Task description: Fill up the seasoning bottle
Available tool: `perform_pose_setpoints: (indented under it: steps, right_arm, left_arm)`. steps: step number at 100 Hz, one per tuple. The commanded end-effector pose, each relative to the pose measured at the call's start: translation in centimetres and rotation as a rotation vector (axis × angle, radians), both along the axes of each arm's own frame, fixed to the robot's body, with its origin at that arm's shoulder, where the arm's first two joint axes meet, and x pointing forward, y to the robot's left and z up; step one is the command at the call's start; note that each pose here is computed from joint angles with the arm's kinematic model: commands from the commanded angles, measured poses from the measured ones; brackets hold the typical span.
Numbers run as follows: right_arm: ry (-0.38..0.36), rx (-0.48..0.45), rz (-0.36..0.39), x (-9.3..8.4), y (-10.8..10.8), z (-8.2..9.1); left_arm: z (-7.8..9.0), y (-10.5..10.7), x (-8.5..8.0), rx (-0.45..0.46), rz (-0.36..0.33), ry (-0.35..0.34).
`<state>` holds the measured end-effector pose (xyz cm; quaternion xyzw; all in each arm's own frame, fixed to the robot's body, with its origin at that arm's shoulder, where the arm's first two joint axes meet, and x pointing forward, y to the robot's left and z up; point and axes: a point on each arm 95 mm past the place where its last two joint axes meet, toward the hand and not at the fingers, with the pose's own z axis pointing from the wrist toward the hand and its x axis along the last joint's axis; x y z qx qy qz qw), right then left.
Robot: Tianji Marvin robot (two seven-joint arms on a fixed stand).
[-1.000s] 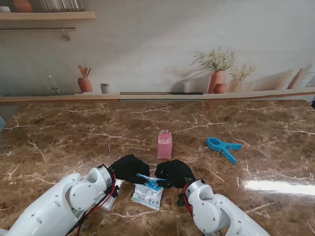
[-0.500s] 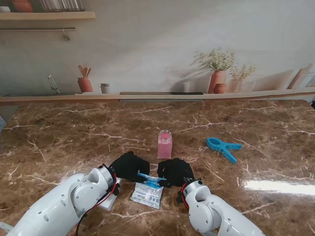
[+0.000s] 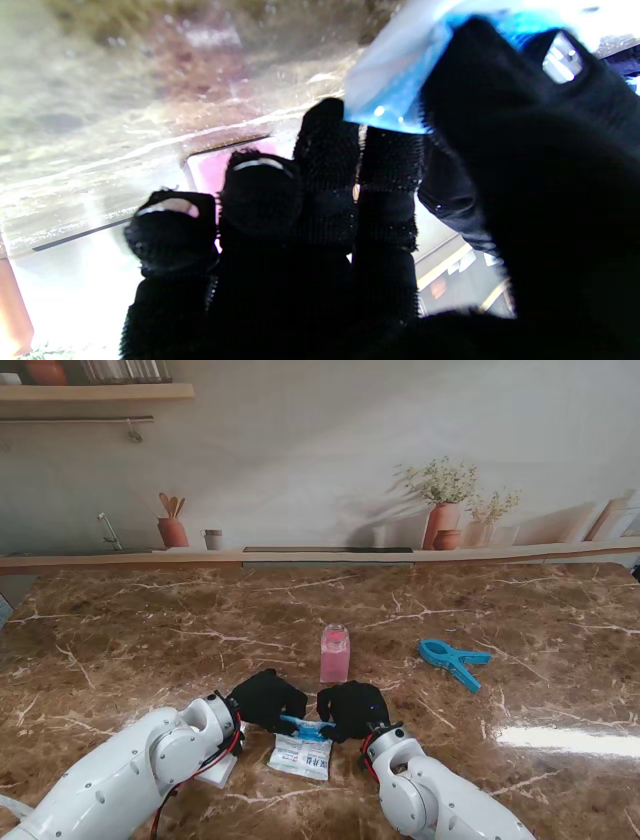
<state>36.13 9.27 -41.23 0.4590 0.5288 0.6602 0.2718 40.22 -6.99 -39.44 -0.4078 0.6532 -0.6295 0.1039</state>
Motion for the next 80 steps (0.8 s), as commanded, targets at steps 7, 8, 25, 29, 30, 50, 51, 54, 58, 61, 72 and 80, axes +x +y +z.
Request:
perform_pose_setpoints:
  steps: [7,8,25,29,30,50,51,54,58,61,72,80]
  right_arm:
    - [-0.005,-0.041,0.004,-0.4,-0.1,-0.9]
    - [-0.009,-0.044,0.005,-0.4,-0.1,-0.9]
    - [-0.056,-0.080,-0.001,-0.4,0.0,-0.9]
    - [-0.061,-0.084,-0.002,-0.4,0.0,-0.9]
    - [-0.061,-0.084,-0.002,-0.4,0.0,-1.0]
    - [-0.063,-0.082,-0.006,-0.4,-0.1,-0.8]
    - [-0.063,-0.081,-0.007,-0.4,-0.1,-0.8]
    - [-0.063,-0.078,-0.008,-0.4,-0.1,-0.8]
    - [-0.061,-0.074,-0.010,-0.4,-0.2,-0.7]
    - [-0.057,-0.070,-0.011,-0.4,-0.2,-0.6]
    - [-0.037,-0.050,-0.015,-0.5,-0.4,-0.3]
    - [-0.033,-0.044,-0.017,-0.5,-0.5,-0.1]
  left_arm:
    - [-0.4,0.0,-0.3,0.007,0.001,-0.002]
    - [-0.4,0.0,-0.3,0.008,0.000,-0.003]
    - [-0.3,-0.1,-0.3,0.024,0.001,-0.030]
    - [-0.2,-0.1,-0.3,0.035,-0.003,-0.046]
    - [-0.2,-0.1,-0.3,0.038,-0.005,-0.050]
    - [0.2,0.2,-0.4,0.032,0.013,-0.054]
    - [0.3,0.2,-0.4,0.029,0.015,-0.053]
    - [0.3,0.3,-0.5,0.019,0.022,-0.047]
    - [0.5,0.4,-0.5,-0.002,0.035,-0.032]
    - [0.6,0.4,-0.6,-0.021,0.045,-0.019]
    - [1.3,0.7,-0.8,-0.076,0.078,0.004]
    - [1.9,0.9,-1.0,-0.116,0.105,0.023]
